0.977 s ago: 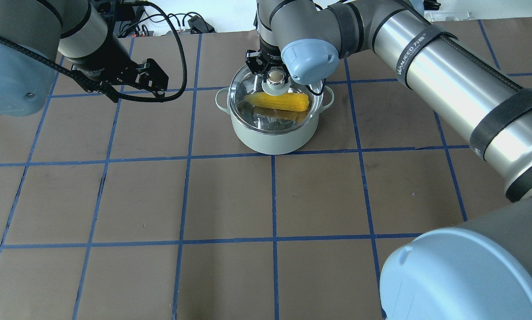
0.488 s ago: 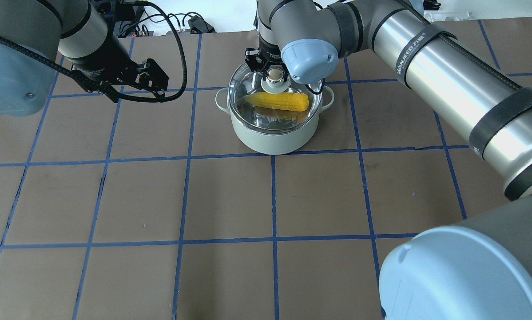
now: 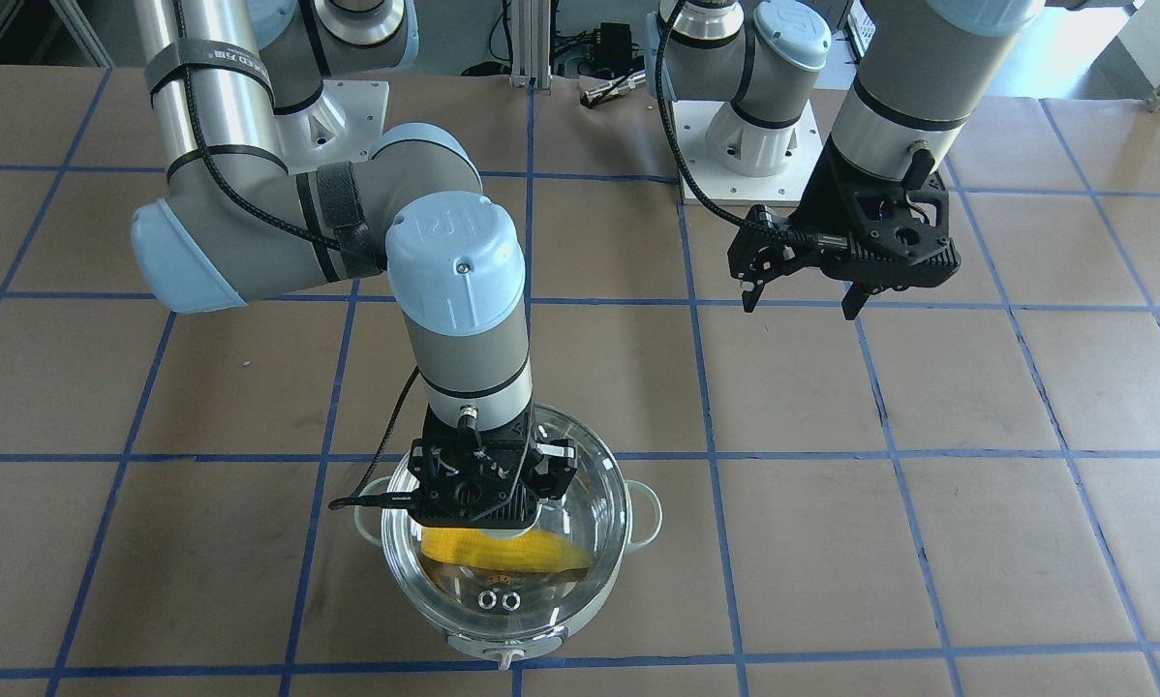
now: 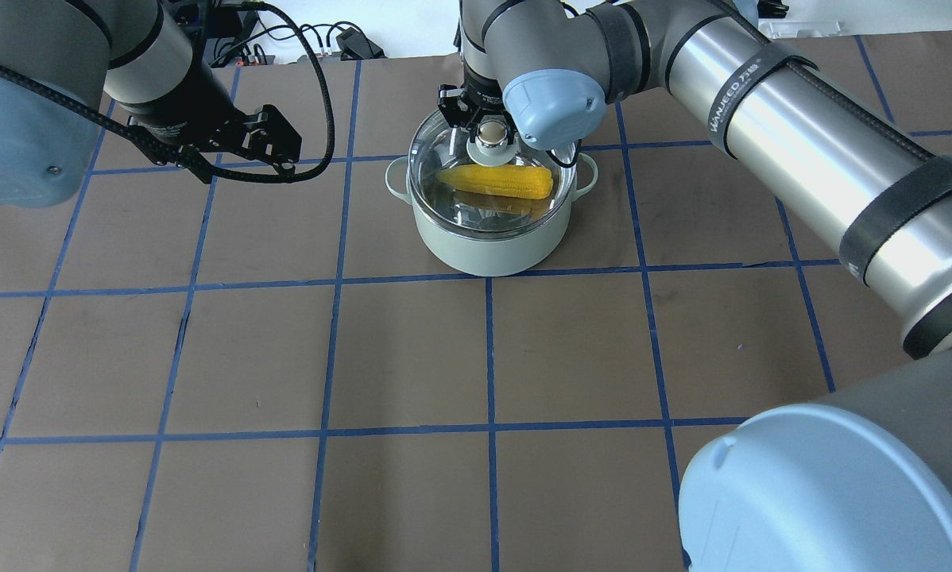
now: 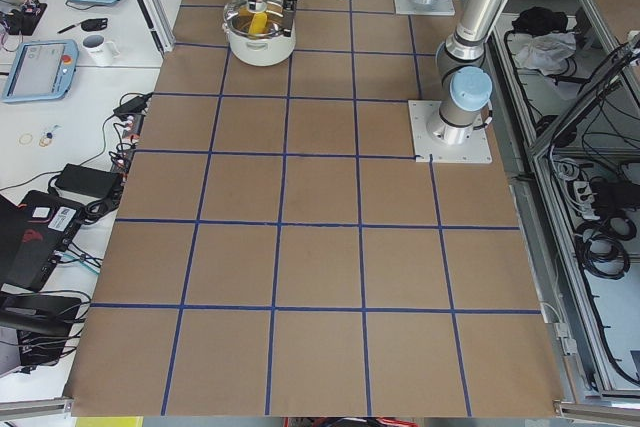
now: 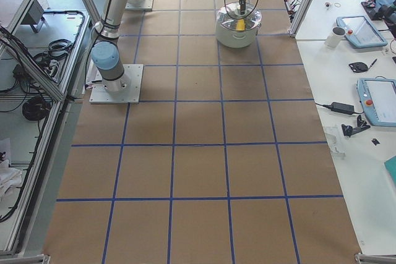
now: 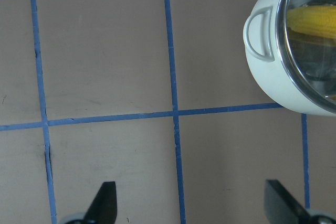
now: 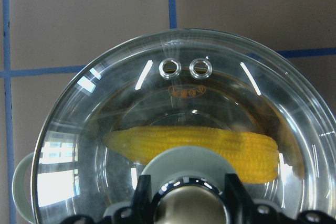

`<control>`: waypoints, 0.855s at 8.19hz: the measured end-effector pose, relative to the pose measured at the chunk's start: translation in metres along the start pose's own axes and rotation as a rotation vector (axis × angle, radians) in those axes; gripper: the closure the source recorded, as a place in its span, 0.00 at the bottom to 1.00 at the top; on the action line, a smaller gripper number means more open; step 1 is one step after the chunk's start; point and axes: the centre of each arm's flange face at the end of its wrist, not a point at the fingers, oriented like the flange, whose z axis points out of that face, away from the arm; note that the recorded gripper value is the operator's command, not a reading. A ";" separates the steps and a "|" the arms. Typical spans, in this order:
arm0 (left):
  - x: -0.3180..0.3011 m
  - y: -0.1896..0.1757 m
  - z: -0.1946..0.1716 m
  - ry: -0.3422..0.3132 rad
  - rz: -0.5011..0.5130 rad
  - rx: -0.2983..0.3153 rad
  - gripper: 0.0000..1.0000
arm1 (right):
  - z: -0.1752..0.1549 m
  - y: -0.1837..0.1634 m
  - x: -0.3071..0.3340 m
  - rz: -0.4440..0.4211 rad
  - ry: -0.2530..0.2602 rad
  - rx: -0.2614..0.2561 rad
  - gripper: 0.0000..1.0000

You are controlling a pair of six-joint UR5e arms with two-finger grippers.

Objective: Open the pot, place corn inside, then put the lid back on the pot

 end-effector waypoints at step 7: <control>0.000 0.000 0.000 0.000 0.000 0.000 0.00 | 0.003 0.001 0.000 0.003 0.001 -0.006 0.76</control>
